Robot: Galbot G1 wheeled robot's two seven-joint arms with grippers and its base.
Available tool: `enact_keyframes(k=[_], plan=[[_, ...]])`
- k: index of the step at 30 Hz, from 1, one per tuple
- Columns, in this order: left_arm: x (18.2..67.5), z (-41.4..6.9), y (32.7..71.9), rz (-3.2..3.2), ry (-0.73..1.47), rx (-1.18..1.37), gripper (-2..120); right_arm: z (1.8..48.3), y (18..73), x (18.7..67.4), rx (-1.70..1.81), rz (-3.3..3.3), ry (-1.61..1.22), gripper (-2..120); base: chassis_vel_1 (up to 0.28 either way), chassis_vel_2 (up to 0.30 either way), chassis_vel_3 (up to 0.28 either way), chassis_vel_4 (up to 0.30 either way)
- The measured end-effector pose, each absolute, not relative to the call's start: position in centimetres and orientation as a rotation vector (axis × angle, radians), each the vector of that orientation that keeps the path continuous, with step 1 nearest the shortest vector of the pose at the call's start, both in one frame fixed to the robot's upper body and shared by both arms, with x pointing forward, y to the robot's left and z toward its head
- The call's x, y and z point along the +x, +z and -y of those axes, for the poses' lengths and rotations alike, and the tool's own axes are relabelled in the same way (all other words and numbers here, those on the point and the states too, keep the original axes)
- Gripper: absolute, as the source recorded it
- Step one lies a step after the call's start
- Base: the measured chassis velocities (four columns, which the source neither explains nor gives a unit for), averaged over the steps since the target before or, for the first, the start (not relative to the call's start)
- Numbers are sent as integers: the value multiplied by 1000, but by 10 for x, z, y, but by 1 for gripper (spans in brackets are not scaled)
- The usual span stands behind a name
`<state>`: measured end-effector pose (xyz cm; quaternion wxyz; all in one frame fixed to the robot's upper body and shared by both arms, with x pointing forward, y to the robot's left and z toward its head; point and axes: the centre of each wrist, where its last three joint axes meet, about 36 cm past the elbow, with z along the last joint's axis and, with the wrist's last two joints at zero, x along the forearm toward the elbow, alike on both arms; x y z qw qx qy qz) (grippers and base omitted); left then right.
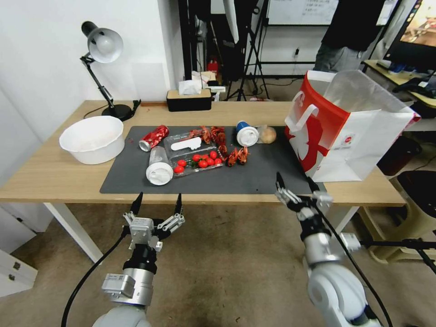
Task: Pick up the trash from the table and place it into the takeout bag.
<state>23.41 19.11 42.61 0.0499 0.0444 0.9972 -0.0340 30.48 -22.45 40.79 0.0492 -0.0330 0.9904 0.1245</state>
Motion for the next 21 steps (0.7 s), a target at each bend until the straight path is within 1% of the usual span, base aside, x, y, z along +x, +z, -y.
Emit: enact_keyframes(k=[5, 8, 9, 17, 18, 21], plan=[[235, -191, 426, -3037, -103, 135, 100, 219, 422, 326, -117, -3011, 415, 100, 0, 0, 0, 0], [235, -191, 424, -3039, -102, 130, 100, 208, 435, 363, -158, -3019, 383, 100, 0, 0, 0, 0], [235, -191, 424, -3039, -102, 130, 100, 208, 435, 363, -158, -3019, 383, 100, 0, 0, 0, 0], [234, -196, 426, -3038, -84, 107, 100, 180, 452, 414, -174, -3083, 237, 100, 0, 0, 0, 0], [234, -196, 426, -3038, -84, 107, 100, 180, 452, 414, -174, -3083, 237, 100, 0, 0, 0, 0], [233, -196, 426, -3041, -80, 100, 100, 176, 460, 435, -162, -3104, 180, 100, 0, 0, 0, 0]])
